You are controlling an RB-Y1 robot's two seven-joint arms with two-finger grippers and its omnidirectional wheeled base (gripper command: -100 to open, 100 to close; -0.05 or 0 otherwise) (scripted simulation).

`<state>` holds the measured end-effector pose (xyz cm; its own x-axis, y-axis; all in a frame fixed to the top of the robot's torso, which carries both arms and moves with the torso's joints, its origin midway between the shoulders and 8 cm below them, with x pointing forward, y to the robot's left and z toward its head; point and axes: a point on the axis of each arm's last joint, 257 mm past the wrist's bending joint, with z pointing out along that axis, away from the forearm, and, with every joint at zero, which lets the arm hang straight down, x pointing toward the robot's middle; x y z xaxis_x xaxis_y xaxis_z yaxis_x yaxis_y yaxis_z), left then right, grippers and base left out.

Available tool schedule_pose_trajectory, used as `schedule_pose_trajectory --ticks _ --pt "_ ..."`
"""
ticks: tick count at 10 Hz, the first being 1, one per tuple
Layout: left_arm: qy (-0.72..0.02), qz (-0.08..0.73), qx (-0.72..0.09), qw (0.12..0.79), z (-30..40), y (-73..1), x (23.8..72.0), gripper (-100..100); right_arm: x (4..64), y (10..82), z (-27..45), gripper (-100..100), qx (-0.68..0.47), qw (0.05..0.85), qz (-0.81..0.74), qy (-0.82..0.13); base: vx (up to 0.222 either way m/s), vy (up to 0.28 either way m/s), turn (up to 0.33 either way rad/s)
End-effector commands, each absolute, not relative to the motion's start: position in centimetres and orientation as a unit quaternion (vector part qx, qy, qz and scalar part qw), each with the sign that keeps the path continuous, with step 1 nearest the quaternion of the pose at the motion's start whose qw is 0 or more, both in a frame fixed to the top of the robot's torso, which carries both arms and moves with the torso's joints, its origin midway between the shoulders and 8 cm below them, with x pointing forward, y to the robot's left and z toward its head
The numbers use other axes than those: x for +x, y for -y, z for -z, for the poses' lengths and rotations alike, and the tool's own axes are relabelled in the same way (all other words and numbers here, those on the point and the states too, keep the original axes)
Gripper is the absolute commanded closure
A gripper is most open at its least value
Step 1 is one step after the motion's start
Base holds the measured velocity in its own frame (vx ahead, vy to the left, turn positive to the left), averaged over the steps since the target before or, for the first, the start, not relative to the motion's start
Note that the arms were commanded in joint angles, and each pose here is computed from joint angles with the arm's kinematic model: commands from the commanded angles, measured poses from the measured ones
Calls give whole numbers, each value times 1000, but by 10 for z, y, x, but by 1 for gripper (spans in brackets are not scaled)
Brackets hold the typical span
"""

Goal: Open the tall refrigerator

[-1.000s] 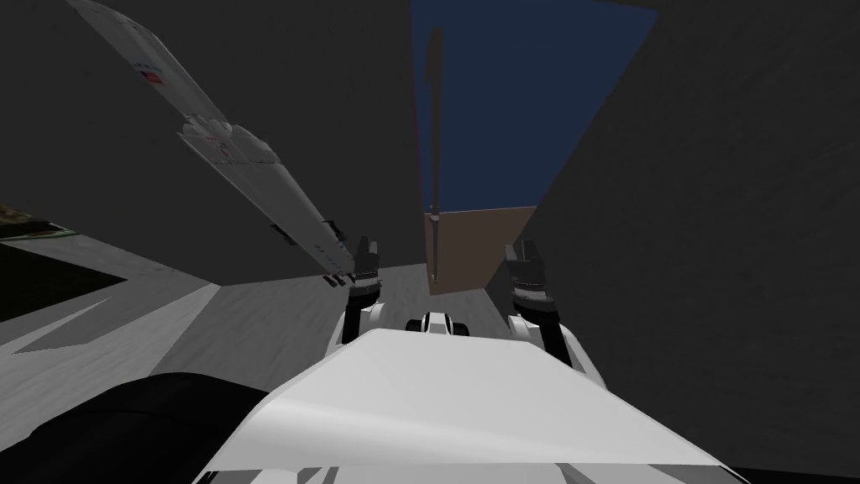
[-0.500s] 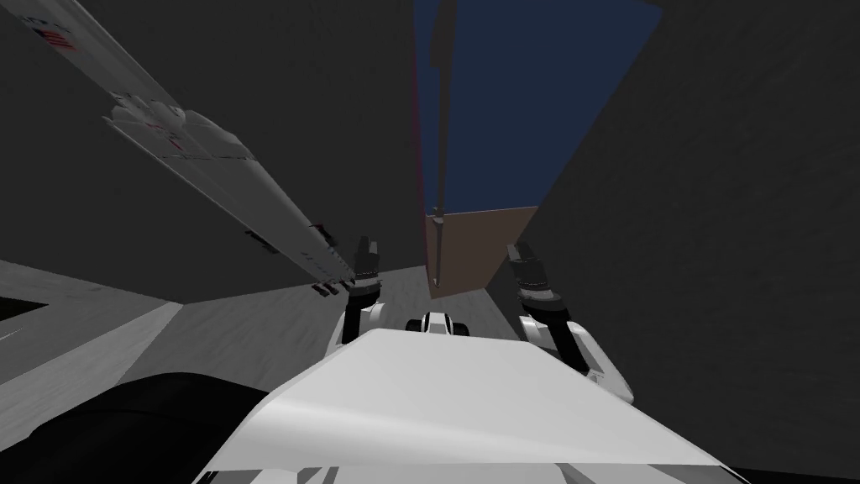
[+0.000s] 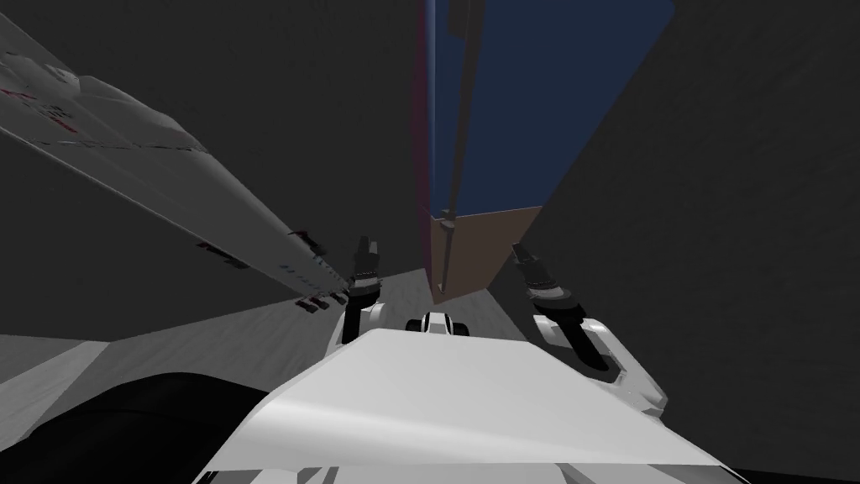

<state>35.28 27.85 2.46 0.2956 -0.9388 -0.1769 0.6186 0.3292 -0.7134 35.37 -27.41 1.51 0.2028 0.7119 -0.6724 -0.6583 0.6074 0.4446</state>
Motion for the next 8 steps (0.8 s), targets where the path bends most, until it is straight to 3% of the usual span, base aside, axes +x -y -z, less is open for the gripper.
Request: schedule_pose_trajectory --ticks 1,8 --pt "-298 513 -268 759 -25 -278 353 0 356 278 -15 -100 -31 785 -395 -476 109 186 -185" --pt "-298 513 -268 759 -25 -278 353 0 368 295 -15 -100 -178 788 -269 -525 79 183 -157"
